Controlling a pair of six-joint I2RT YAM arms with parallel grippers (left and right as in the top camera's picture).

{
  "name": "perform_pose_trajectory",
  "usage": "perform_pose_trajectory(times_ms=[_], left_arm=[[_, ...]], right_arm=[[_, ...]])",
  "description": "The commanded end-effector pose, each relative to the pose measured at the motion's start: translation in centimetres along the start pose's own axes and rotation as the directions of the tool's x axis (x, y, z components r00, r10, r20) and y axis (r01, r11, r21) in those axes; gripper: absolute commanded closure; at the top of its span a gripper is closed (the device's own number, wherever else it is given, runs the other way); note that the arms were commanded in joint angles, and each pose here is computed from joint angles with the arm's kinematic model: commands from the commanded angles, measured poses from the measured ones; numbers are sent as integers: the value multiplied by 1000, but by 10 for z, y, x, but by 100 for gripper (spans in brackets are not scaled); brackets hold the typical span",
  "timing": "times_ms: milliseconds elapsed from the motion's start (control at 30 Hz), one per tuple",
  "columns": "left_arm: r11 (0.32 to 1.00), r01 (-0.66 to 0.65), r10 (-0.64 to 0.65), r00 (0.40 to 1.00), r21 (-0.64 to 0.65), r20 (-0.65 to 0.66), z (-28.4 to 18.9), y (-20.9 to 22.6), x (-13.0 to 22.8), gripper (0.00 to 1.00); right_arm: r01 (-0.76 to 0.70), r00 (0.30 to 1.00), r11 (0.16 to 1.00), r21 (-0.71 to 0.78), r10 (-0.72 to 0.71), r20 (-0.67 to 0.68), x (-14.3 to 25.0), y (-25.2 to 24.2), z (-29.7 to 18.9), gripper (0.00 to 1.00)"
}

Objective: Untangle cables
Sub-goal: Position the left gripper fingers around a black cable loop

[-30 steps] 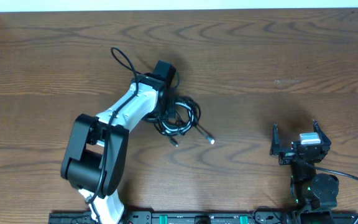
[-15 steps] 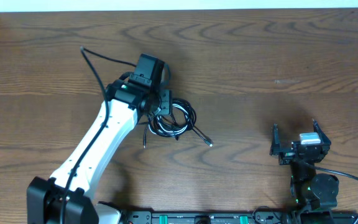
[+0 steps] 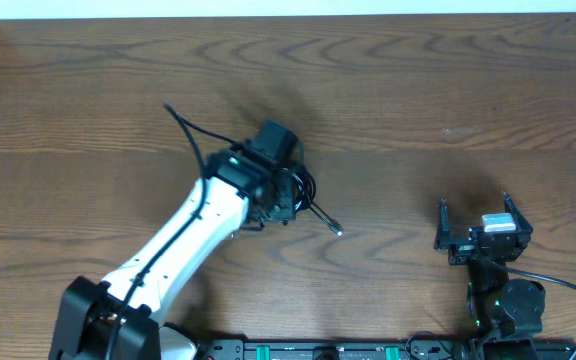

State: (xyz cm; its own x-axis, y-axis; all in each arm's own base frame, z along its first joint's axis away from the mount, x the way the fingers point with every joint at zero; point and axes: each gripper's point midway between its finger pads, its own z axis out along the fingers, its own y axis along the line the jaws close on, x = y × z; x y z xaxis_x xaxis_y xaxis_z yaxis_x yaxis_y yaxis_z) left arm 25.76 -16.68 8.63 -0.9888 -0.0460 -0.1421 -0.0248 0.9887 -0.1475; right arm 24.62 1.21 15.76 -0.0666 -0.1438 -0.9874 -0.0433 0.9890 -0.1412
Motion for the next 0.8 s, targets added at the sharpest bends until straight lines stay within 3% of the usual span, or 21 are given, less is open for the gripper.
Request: perform_pose_trajectory(times_ms=[0, 167, 300, 333, 433, 767], left_arm=[[998, 70, -70, 998, 2, -2, 19, -7, 12, 41], [999, 42, -42, 999, 34, 25, 42, -17, 18, 44], [999, 41, -40, 999, -20, 32, 57, -4, 23, 49], [999, 41, -39, 999, -32, 38, 58, -1, 22, 55], [999, 41, -40, 998, -26, 49, 56, -3, 19, 92], [994, 3, -26, 980, 112, 200, -7, -30, -10, 92]], right_arm=[[-10, 1000, 1000, -9, 10, 2, 0, 2, 0, 1], [-10, 1000, 1000, -9, 10, 2, 0, 2, 0, 1], [-10, 1000, 1000, -9, 10, 2, 0, 2, 0, 1], [-10, 1000, 1000, -9, 10, 2, 0, 2, 0, 1], [-10, 1000, 1000, -9, 10, 2, 0, 2, 0, 1], [-10, 1000, 1000, -9, 10, 2, 0, 2, 0, 1]])
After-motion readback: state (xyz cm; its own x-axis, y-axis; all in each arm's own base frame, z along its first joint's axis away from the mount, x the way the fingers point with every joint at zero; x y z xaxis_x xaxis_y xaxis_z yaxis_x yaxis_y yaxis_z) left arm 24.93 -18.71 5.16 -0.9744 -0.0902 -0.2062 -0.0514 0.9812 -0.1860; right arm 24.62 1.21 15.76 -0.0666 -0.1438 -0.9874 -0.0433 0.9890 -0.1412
